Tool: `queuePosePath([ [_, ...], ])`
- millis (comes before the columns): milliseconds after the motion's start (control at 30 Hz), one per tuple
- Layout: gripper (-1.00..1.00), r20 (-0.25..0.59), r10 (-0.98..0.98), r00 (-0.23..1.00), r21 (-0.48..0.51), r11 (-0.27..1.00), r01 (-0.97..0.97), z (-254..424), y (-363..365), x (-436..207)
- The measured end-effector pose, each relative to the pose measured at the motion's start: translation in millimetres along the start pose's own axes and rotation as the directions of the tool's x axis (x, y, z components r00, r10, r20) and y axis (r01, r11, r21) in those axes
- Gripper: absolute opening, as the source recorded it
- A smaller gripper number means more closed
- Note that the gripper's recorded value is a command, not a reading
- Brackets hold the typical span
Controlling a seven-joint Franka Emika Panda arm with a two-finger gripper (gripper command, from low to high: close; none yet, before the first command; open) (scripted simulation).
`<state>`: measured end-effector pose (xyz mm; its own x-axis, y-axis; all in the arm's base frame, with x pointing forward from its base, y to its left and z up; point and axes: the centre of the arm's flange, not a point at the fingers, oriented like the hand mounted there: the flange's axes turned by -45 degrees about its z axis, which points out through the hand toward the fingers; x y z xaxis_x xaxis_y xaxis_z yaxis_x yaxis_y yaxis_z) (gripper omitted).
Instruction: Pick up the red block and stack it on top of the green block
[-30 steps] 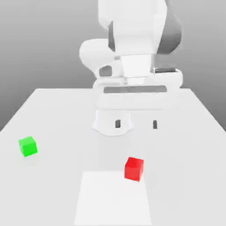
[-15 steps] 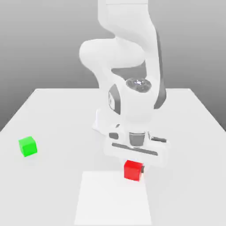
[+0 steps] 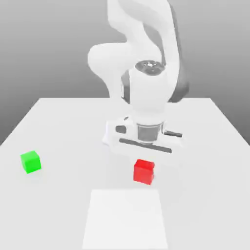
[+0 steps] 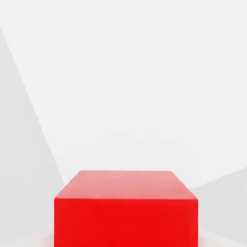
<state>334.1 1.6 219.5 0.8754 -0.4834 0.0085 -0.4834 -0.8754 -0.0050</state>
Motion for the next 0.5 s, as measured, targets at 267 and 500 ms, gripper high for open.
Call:
queuePosePath([
  [267,-1.0,-0.01,0.359,0.933,0.002,0.933,-0.359,-20.0,166.7,61.4],
  [500,-1.0,-0.002,0.642,0.767,-0.006,0.767,-0.642,-28.6,331.2,33.5],
])
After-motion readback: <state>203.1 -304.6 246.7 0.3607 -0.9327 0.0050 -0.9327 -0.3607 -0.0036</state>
